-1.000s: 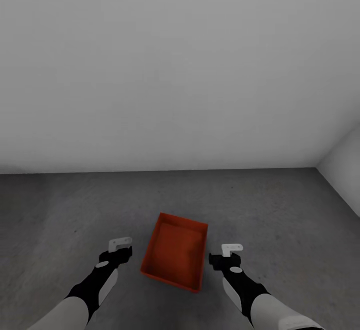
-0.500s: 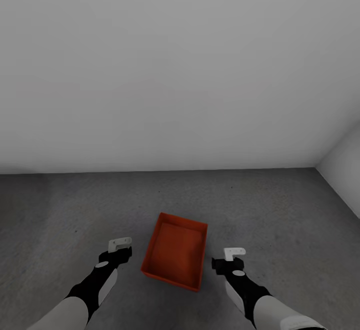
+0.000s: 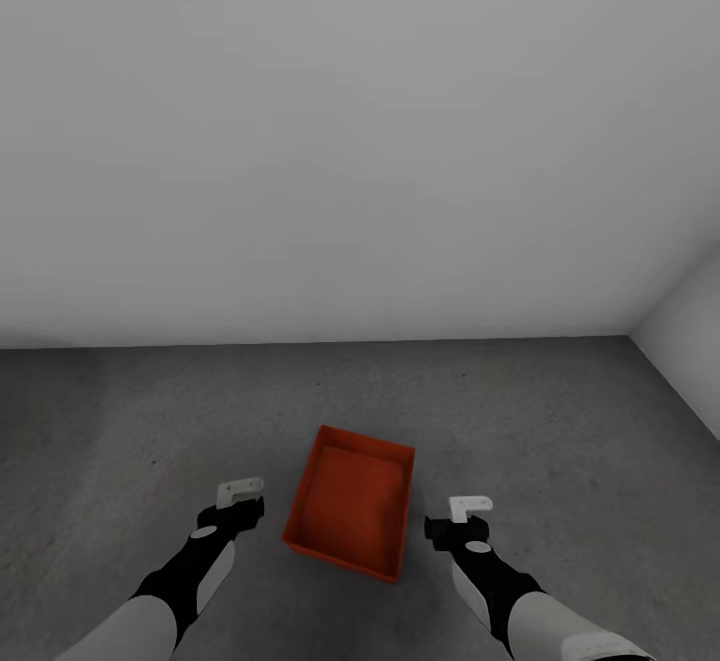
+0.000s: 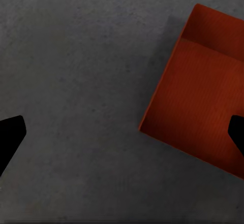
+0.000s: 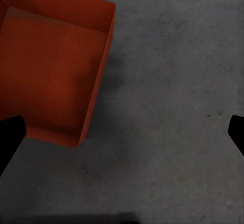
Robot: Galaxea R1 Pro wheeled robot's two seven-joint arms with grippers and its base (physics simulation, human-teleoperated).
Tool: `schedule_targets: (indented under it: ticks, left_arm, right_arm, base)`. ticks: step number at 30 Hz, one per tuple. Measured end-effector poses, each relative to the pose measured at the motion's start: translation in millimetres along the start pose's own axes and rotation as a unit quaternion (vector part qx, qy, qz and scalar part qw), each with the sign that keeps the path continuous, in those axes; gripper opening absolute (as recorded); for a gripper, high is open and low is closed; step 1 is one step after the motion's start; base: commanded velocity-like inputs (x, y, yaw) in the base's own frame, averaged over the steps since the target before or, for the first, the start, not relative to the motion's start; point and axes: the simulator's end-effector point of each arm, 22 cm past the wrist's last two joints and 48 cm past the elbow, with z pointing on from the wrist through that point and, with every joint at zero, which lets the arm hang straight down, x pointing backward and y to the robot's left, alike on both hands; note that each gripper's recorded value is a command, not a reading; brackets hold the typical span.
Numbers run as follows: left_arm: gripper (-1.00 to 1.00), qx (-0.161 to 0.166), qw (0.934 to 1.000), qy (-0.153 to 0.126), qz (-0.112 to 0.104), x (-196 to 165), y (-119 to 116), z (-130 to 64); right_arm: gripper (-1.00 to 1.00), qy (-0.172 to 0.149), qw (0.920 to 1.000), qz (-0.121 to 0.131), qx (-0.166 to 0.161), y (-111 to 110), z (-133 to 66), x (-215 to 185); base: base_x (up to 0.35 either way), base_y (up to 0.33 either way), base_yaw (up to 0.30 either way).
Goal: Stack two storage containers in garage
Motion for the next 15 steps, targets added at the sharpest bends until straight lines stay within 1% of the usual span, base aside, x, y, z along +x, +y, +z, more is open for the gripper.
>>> schedule_targets:
  ticks: [4,7,10,11,12,13,14,15]
  left_arm:
    - [1.0,-0.001,1.0,0.004,0.0,3.9,1.8,0.2]
    - [1.0,-0.009,0.9997,0.021,0.004,19.7,14.2,1.3]
    - [1.0,-0.018,0.9989,0.043,0.009,39.9,28.8,1.3]
    - [1.0,-0.022,0.9984,0.051,0.011,47.9,34.9,1.1]
    - [1.0,-0.024,0.9981,0.055,0.012,51.7,37.9,0.9]
    - [1.0,-0.028,0.9976,0.062,0.014,58.1,43.6,0.5]
    - [1.0,-0.03,0.9973,0.065,0.014,61.0,46.0,0.2]
    - [1.0,-0.032,0.9969,0.07,0.015,65.7,49.6,-0.2]
  right_arm:
    - [1.0,0.001,1.0,0.001,0.001,-0.3,0.0,0.7]
    - [1.0,0.015,0.9999,-0.001,0.002,-2.5,-0.3,13.1]
    - [1.0,0.031,0.9994,-0.004,0.014,-22.0,0.8,26.5]
    - [1.0,0.039,0.999,-0.005,0.022,-34.9,1.5,31.6]
    - [1.0,0.044,0.9987,-0.006,0.026,-41.8,1.7,34.7]
    - [1.0,0.057,0.9978,-0.006,0.034,-54.0,1.7,41.8]
    - [1.0,0.063,0.9973,-0.006,0.038,-59.5,1.4,45.8]
    - [1.0,0.077,0.9961,-0.007,0.043,-67.1,0.3,56.0]
  base:
    - [0.0,0.0,0.0]
    - [0.0,0.0,0.0]
    - [0.0,0.0,0.0]
    - [0.0,0.0,0.0]
    - [0.0,0.0,0.0]
    - [0.0,0.0,0.0]
    - [0.0,0.0,0.0]
    - [0.0,0.0,0.0]
